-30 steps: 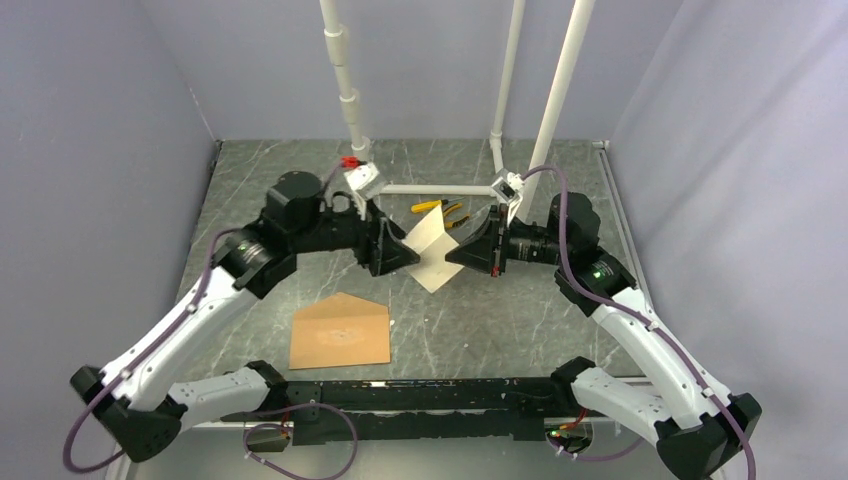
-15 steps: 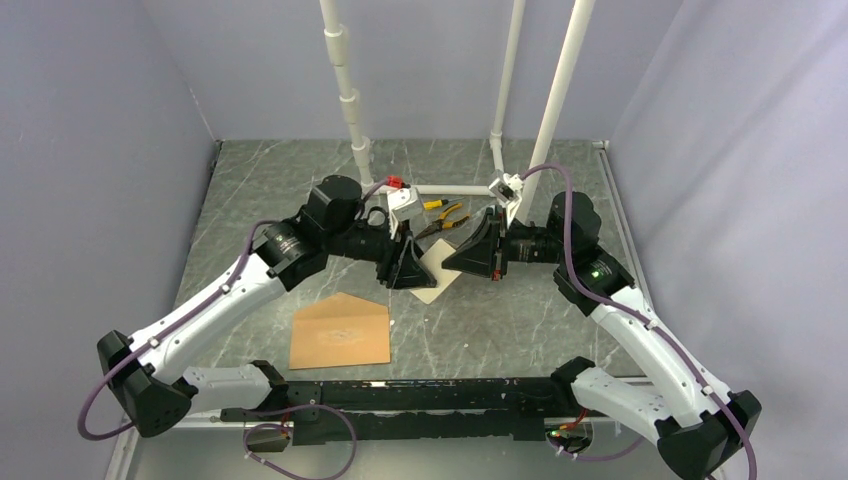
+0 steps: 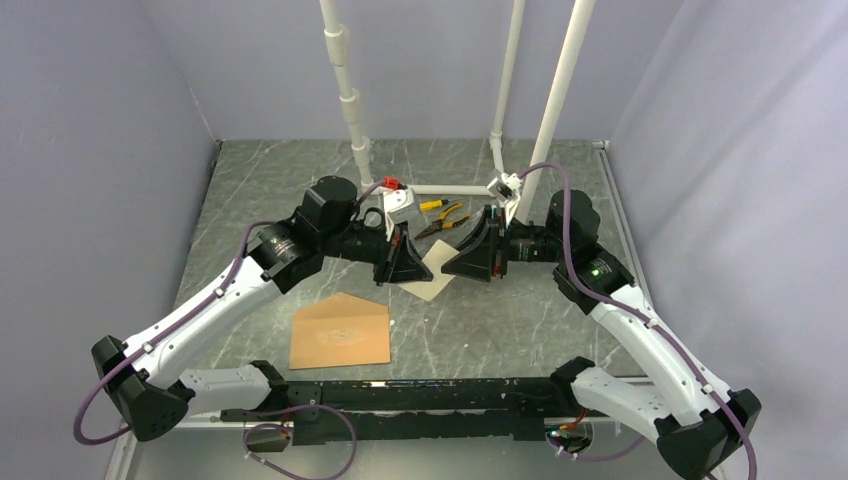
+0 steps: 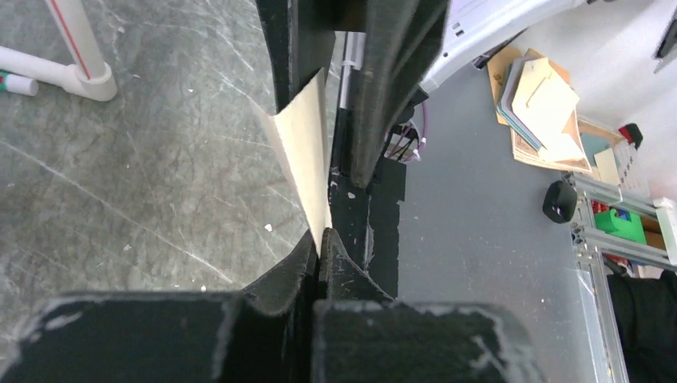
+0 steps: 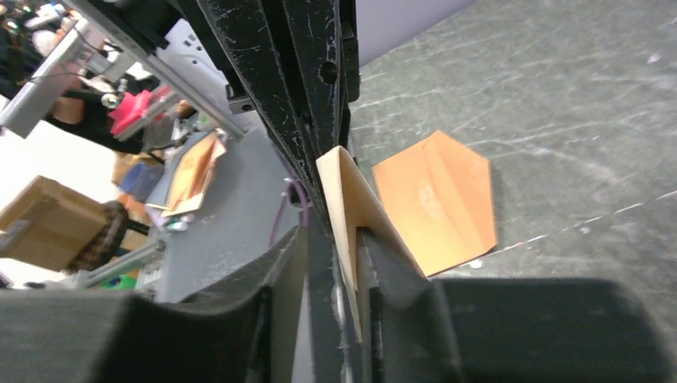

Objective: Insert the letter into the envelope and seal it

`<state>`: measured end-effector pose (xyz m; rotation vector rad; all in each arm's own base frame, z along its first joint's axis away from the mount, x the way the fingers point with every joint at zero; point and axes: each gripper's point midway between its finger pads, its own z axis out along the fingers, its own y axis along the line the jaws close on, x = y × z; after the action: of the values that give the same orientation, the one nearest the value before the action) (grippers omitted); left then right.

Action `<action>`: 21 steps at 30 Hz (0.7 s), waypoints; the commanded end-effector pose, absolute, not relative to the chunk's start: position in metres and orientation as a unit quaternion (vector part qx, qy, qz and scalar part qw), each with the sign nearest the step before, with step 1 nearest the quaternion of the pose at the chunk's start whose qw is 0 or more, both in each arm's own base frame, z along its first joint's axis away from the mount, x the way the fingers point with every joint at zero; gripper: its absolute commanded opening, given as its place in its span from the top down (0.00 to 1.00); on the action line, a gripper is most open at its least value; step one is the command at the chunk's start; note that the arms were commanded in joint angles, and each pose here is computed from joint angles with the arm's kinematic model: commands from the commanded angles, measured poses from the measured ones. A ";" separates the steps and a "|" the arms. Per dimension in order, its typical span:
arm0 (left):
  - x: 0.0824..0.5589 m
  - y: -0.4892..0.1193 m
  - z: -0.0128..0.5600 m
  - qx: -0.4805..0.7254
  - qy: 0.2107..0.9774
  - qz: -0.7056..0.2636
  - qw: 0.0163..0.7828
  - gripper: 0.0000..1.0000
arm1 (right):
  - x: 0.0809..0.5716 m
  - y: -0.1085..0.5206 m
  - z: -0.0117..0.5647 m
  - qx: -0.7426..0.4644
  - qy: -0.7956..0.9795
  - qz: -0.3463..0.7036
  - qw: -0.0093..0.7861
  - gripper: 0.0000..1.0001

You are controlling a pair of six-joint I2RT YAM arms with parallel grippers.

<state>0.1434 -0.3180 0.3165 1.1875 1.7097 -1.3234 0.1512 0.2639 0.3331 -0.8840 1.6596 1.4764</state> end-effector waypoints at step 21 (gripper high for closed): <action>0.183 -0.336 0.408 0.201 0.602 -0.642 0.430 0.98 | 0.199 0.230 0.399 -0.062 0.599 0.599 0.528 0.12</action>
<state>0.1899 -0.3408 0.3652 0.5366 1.6849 -1.5209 0.1993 0.2287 0.3785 -0.2108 1.5033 1.3468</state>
